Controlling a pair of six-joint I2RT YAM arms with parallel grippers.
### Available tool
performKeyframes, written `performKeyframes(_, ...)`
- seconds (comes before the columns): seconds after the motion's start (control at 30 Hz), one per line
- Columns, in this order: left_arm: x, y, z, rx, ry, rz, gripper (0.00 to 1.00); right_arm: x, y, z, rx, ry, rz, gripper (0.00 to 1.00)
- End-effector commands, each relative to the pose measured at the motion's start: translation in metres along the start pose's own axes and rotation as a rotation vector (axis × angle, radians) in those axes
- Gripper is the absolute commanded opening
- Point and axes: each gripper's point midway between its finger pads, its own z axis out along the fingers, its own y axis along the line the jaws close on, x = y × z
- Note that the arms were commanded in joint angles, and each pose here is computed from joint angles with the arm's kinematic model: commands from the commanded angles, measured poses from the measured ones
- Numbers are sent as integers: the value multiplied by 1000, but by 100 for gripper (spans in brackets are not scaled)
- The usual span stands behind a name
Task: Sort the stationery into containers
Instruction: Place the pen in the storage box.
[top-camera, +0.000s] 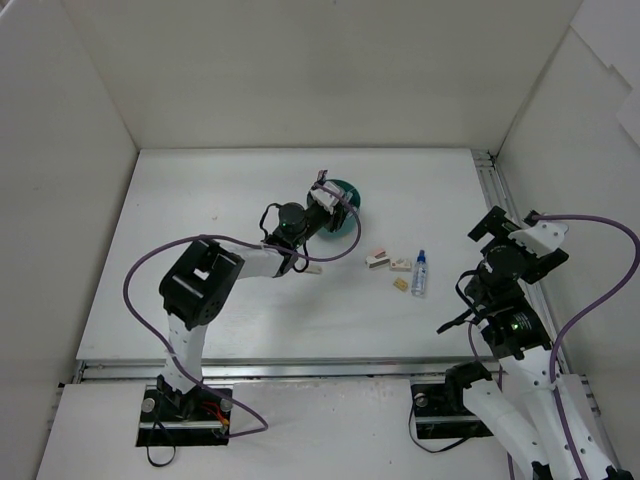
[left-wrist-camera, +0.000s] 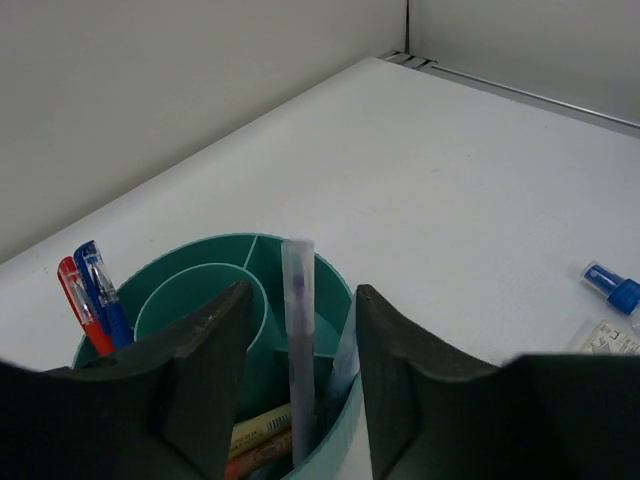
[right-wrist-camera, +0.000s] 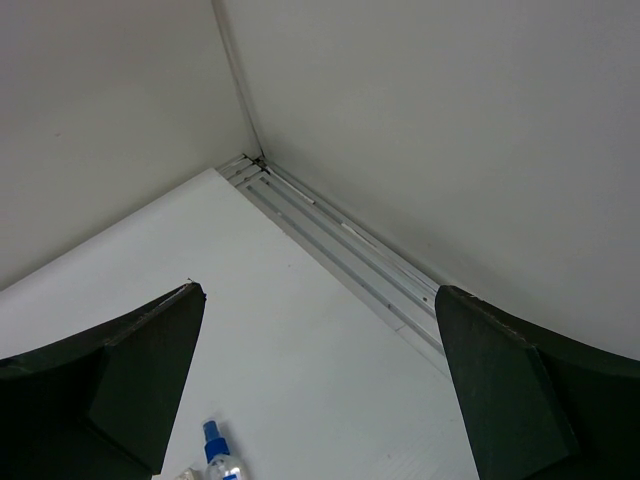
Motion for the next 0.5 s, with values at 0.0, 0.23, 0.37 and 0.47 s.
performKeyframes(0.0, -80, 0, -4, -10, -167, 30, 44, -14, 5, 2, -3, -39, 59, 98)
performKeyframes(0.23, -94, -3, -18, 7, -120, 62, 70, -14, 11, 1, -40, -30, 60, 98)
performKeyframes(0.37, -126, -4, -23, -14, -114, 61, 93, -10, 24, 0, -109, 3, 32, 98)
performKeyframes(0.47, -141, 0, -26, -51, -41, 48, 100, -2, 37, 2, -143, 54, 2, 98)
